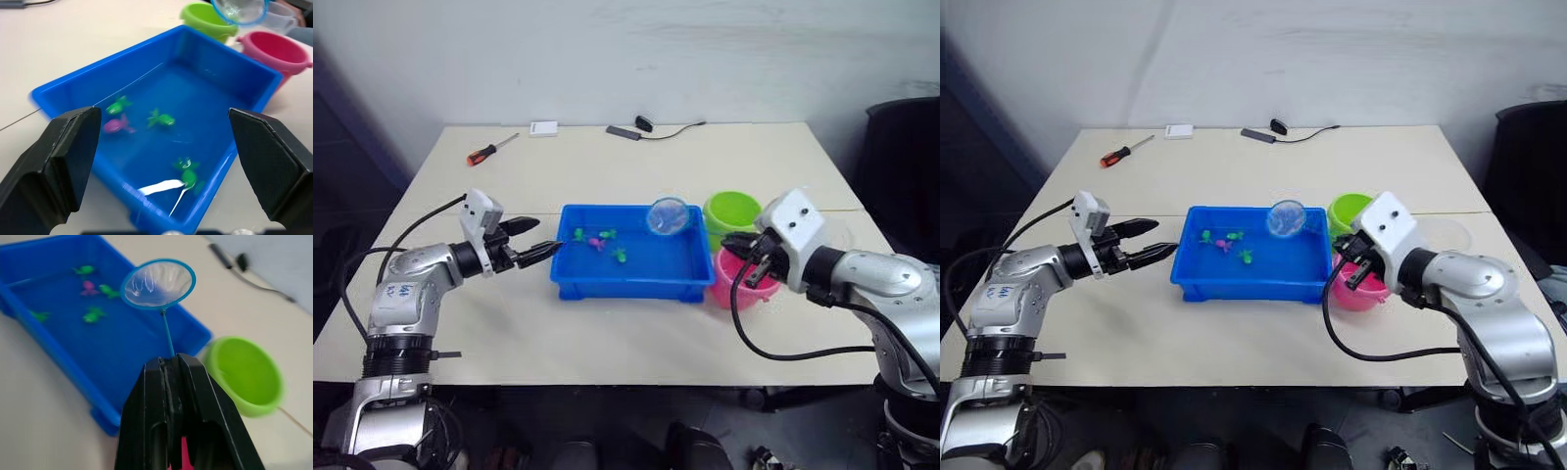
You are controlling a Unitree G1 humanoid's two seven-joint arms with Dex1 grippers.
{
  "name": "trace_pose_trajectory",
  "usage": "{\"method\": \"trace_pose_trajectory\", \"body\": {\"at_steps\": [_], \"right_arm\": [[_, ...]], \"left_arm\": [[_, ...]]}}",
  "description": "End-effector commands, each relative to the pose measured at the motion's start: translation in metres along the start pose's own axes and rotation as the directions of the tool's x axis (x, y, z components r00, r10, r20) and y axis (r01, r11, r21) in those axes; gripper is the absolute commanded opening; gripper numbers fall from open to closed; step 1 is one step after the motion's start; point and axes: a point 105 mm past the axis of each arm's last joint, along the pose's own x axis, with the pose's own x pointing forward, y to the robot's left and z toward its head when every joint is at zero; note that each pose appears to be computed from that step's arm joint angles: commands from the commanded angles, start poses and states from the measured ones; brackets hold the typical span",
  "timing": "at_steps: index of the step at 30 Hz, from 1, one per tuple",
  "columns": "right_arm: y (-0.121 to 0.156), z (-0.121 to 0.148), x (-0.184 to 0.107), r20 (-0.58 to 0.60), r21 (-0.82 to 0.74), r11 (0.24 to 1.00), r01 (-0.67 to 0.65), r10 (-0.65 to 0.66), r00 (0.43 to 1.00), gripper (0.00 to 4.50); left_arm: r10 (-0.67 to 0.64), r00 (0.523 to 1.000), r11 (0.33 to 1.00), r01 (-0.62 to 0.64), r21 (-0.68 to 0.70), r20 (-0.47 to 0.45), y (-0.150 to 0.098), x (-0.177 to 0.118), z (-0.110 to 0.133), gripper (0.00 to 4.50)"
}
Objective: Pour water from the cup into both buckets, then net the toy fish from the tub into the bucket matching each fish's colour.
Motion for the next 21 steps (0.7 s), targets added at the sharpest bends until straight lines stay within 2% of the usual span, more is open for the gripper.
{"method": "trace_pose_trajectory", "body": {"at_steps": [1,6,15,21], "right_arm": [[0.021,0.010,0.038,-0.003,0.287,0.952,-0.109,0.115,0.993,0.00],[0.038,0.018,0.060,-0.027,0.352,0.923,-0.158,0.179,0.984,0.00],[0.076,0.016,0.090,-0.083,0.443,0.861,-0.250,0.317,0.945,0.00],[0.088,0.011,0.102,-0.099,0.485,0.841,-0.239,0.324,0.941,0.00]], "left_arm": [[0.159,0.986,0.986,-0.161,-0.043,-0.052,0.009,-0.029,-0.001,4.48],[0.204,0.977,0.973,-0.210,-0.096,-0.068,0.006,-0.038,-0.001,4.48],[0.217,0.973,0.969,-0.224,-0.101,-0.071,0.002,-0.043,-0.002,4.48],[0.210,0.974,0.972,-0.217,-0.094,-0.081,-0.001,-0.042,-0.004,4.48]]}}
